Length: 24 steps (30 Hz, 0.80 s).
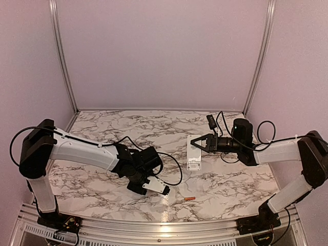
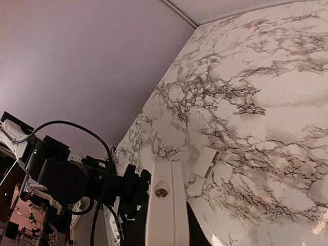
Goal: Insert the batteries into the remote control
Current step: Place the battery at the center of the board, then pick up the battery from the center of the board.
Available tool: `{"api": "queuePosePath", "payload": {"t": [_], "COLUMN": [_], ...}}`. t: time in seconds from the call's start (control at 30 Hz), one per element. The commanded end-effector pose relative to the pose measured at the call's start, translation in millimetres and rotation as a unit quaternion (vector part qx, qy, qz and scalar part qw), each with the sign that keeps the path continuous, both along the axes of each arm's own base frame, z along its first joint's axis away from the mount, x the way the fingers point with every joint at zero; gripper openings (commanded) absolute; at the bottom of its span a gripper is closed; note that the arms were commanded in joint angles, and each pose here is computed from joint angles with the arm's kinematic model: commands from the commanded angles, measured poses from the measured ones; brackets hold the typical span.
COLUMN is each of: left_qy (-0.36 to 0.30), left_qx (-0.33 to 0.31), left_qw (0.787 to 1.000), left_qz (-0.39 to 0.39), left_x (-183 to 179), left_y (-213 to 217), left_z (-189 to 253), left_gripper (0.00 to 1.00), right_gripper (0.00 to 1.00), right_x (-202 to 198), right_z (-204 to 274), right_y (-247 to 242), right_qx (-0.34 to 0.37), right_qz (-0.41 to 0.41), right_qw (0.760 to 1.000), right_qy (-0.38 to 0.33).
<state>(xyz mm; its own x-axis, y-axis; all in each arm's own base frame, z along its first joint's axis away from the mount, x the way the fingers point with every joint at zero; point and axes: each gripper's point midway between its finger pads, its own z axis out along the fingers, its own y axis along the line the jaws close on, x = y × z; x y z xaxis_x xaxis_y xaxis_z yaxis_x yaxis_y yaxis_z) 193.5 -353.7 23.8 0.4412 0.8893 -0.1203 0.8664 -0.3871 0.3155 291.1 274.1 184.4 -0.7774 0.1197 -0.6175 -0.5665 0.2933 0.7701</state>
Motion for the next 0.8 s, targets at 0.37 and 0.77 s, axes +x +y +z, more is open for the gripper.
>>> {"api": "queuePosePath", "payload": {"t": [0.37, 0.77], "left_qy": [-0.119, 0.179], "left_qx": [-0.333, -0.491], "left_qw": [0.851, 0.542], "left_qz": [0.388, 0.659], "left_x": [69.4, 56.2], "left_y": [6.5, 0.6], "left_z": [198.6, 181.4], "left_gripper": [0.94, 0.99], "right_gripper": [0.00, 0.00], "right_x": [9.4, 25.5], "right_z": [12.0, 11.6], "right_y": [-0.7, -22.4], "right_qx": [0.002, -0.006], "right_qz": [-0.003, -0.031], "right_qw": [1.000, 0.999], "right_qy": [-0.028, -0.029]}}
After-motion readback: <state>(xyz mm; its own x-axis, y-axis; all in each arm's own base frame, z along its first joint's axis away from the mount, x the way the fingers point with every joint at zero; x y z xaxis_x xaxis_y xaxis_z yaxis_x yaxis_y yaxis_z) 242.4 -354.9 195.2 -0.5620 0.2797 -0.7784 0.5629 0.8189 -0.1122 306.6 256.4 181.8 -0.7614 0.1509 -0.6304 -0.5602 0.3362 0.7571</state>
